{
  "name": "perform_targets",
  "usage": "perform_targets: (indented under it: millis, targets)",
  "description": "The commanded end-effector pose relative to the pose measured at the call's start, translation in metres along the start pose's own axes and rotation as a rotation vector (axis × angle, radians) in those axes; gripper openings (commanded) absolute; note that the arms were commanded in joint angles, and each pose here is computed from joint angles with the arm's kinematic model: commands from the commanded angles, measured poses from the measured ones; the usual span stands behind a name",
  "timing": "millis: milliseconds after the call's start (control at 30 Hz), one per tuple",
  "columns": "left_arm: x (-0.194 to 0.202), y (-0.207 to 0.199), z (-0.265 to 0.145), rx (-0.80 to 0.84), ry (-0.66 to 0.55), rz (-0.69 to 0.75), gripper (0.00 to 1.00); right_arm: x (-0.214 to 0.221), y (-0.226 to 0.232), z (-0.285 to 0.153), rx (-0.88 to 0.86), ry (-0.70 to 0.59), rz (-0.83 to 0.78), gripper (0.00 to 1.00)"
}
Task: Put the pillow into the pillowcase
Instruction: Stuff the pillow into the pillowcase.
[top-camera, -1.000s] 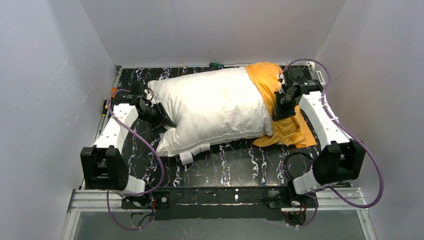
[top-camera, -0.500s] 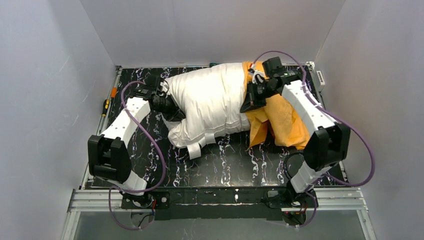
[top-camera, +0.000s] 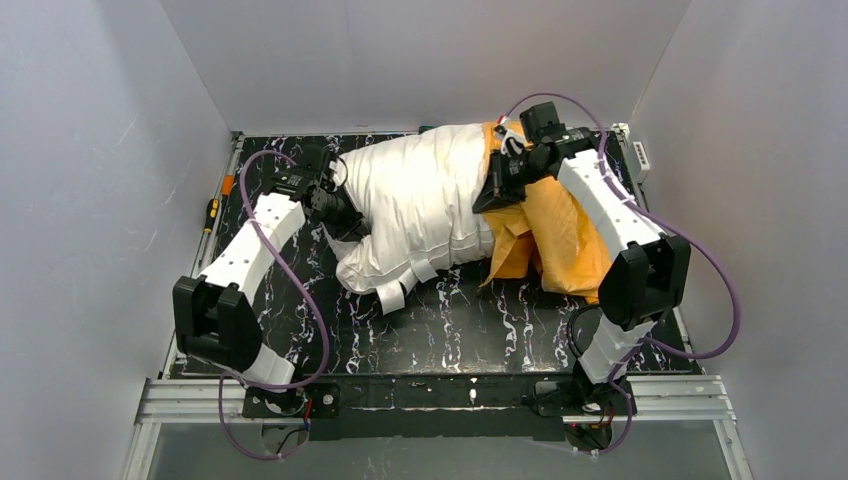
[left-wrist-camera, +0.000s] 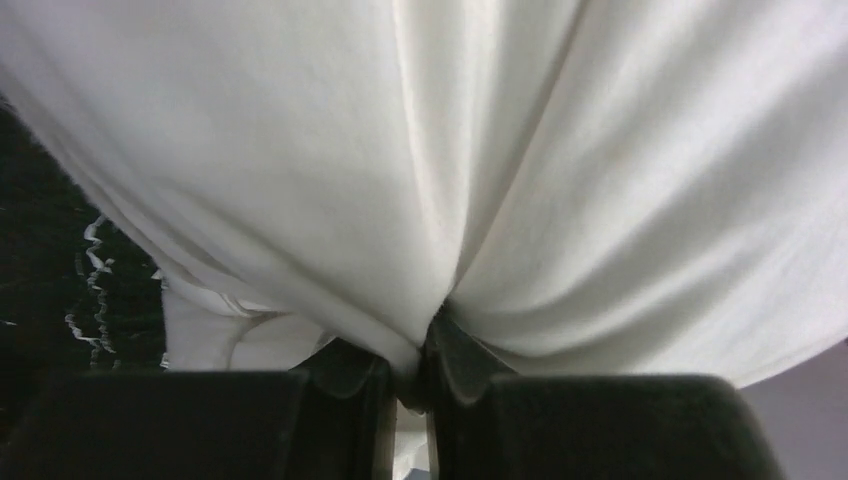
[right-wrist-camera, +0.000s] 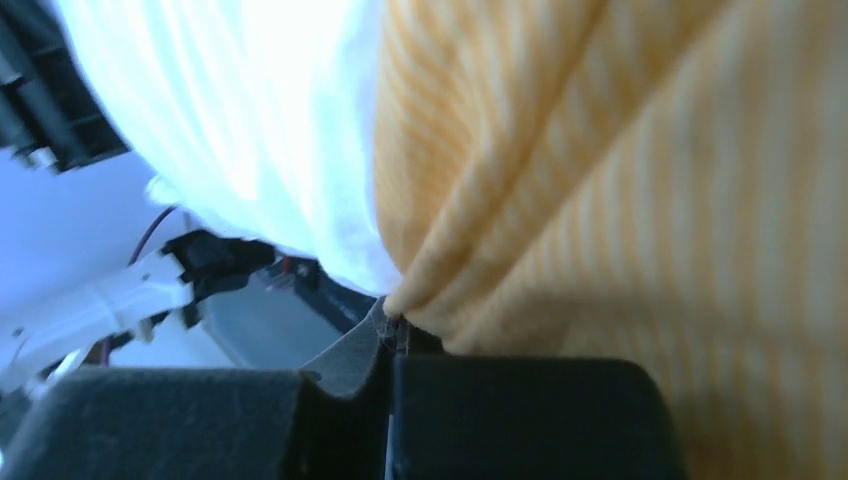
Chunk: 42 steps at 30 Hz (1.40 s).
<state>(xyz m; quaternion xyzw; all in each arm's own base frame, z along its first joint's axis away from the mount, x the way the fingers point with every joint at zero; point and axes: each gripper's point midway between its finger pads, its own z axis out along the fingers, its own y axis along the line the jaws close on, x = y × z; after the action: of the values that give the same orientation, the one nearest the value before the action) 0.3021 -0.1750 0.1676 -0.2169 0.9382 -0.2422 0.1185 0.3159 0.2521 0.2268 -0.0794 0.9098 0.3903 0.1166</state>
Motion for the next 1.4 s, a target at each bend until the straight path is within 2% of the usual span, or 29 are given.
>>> perform_targets:
  millis: [0,133,167,200,267,333,400,600,667,700,767,967,1000,1067,1133,1200,1233,1267,1367]
  targets:
    - [0.002,0.007,-0.042,-0.009,-0.051,0.115,0.19,-0.024,-0.036,-0.039,0.222,-0.101,-0.097,0.11]
    - [-0.008,0.038,-0.057,-0.027,-0.056,0.085,0.5,-0.025,-0.069,-0.069,0.369,-0.157,-0.105,0.47]
    - [-0.009,0.044,-0.06,-0.024,-0.055,0.077,0.55,-0.023,-0.074,-0.075,0.392,-0.166,-0.102,0.62]
    - [-0.009,0.048,-0.062,-0.018,-0.054,0.076,0.59,-0.019,-0.077,-0.079,0.415,-0.169,-0.101,0.72]
    - [-0.008,0.053,-0.066,-0.018,-0.055,0.085,0.66,-0.009,-0.081,-0.088,0.453,-0.173,-0.092,0.85]
    - [-0.003,0.055,-0.07,-0.014,-0.044,0.101,0.69,0.003,-0.086,-0.097,0.49,-0.179,-0.063,0.93]
    - [0.004,0.056,-0.073,-0.007,-0.027,0.111,0.71,0.014,-0.091,-0.109,0.522,-0.2,-0.025,0.98]
    - [0.025,0.065,-0.084,-0.015,-0.009,0.132,0.77,0.04,-0.101,-0.131,0.567,-0.211,0.084,0.98]
    - [0.03,0.067,-0.088,-0.013,-0.011,0.139,0.82,0.049,-0.112,-0.131,0.571,-0.194,0.133,0.98]
    - [0.033,0.067,-0.089,-0.006,-0.008,0.138,0.86,0.054,-0.119,-0.128,0.563,-0.18,0.157,0.98]
    - [0.039,0.067,-0.086,0.013,0.018,0.114,0.87,0.061,-0.132,-0.115,0.526,-0.148,0.206,0.98]
    - [0.058,0.064,-0.055,0.108,0.101,0.025,0.84,0.039,-0.157,-0.073,0.432,-0.166,0.233,0.98]
    - [0.057,0.063,-0.049,0.119,0.104,0.013,0.82,0.027,-0.158,-0.07,0.419,-0.183,0.233,0.94]
    - [0.054,0.062,-0.037,0.137,0.108,-0.007,0.73,0.003,-0.154,-0.062,0.359,-0.232,0.219,0.7]
    - [0.048,0.057,-0.03,0.16,0.113,-0.01,0.51,-0.016,-0.15,-0.056,0.31,-0.274,0.21,0.32]
    - [0.038,0.047,-0.029,0.186,0.104,0.007,0.22,-0.032,-0.143,-0.057,0.276,-0.299,0.19,0.08]
    - [0.032,0.039,-0.032,0.204,0.094,0.024,0.09,-0.034,-0.138,-0.06,0.268,-0.296,0.183,0.01]
    - [0.027,0.031,-0.038,0.226,0.081,0.045,0.0,-0.038,-0.129,-0.067,0.257,-0.297,0.168,0.01]
    - [0.014,0.0,-0.067,0.321,0.023,0.113,0.0,-0.047,-0.101,-0.095,0.25,-0.352,0.116,0.01]
